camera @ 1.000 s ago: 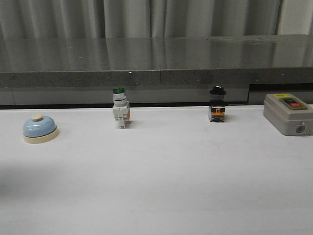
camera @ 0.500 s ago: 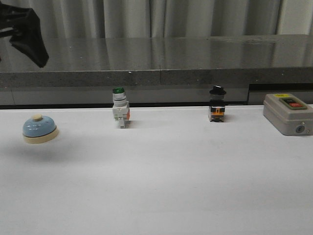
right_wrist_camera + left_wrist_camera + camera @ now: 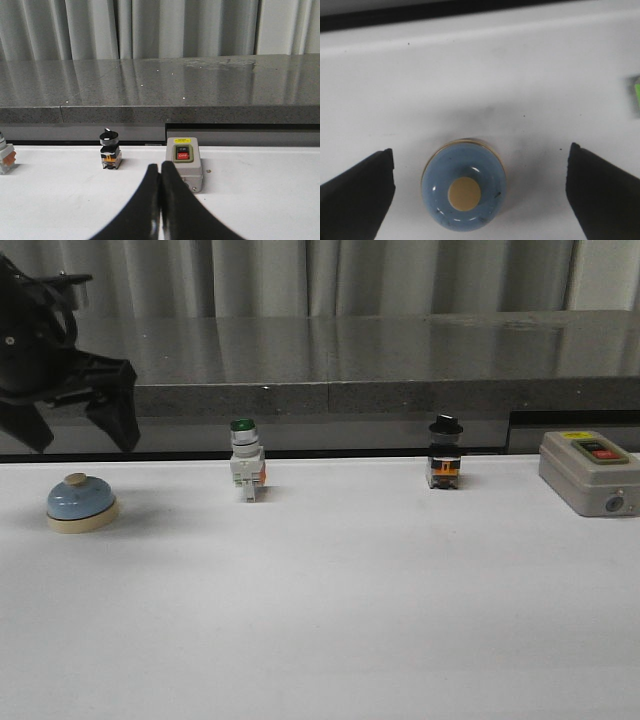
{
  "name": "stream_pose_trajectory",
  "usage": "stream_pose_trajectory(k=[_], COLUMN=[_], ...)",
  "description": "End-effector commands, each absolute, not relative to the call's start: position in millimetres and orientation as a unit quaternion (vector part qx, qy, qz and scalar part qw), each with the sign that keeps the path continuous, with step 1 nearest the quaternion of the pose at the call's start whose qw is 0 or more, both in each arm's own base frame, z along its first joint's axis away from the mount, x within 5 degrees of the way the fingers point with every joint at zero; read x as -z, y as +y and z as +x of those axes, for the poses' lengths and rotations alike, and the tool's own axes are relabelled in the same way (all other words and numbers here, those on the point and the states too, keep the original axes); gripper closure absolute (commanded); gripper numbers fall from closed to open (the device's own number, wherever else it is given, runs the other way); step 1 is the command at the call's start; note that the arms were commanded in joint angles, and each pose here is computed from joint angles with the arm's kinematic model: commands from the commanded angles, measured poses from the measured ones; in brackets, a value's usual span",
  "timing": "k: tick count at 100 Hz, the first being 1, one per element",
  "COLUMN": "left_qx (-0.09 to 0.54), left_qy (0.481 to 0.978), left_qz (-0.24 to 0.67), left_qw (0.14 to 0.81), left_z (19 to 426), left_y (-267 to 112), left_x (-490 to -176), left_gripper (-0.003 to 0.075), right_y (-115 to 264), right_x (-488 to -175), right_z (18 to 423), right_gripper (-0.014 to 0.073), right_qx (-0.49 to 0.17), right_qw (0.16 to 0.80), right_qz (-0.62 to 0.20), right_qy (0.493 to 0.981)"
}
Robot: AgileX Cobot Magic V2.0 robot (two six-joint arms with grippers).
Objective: Place and press bell with both arms
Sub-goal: 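Lower the left gripper over the blue bell and close on it, then carry the blue bell with the left gripper toward the table center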
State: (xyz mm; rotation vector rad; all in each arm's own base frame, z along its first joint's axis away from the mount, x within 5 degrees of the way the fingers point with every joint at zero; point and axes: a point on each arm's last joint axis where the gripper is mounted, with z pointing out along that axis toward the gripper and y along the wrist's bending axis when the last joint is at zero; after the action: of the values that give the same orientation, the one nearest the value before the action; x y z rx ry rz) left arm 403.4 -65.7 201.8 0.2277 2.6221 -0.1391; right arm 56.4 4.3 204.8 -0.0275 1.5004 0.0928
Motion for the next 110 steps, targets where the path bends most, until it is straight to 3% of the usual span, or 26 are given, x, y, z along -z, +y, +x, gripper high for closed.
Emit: stream_pose_trajectory(k=[1, 50, 64, 88, 110], left_qx=[0.056, 0.054, 0.054, 0.054, 0.059], left_qy=[0.951, 0.964, 0.965, 0.968, 0.959], left_qz=[0.083, 0.084, 0.083, 0.084, 0.088], left_qw=[0.294, 0.246, 0.243, 0.23, 0.262], left_z=[409, 415, 414, 411, 402], left_y=[-70, -71, -71, -71, -72], left_x=[-221, -186, -185, -186, -221], left_gripper=[0.0069, 0.0088, 0.0206, 0.0501, 0.0542], right_y=[4, 4, 4, 4, 4], right_x=[-217, -217, -217, -217, -217], right_z=[53, 53, 53, 53, 53], right_gripper=[0.0655, 0.0655, 0.0655, 0.0655, 0.0655], right_qx=[-0.042, -0.042, -0.042, -0.042, -0.042], right_qw=[0.767, 0.767, 0.767, 0.767, 0.767], right_qz=[-0.012, -0.012, -0.012, -0.012, -0.012], right_qy=[0.641, 0.641, 0.641, 0.641, 0.641])
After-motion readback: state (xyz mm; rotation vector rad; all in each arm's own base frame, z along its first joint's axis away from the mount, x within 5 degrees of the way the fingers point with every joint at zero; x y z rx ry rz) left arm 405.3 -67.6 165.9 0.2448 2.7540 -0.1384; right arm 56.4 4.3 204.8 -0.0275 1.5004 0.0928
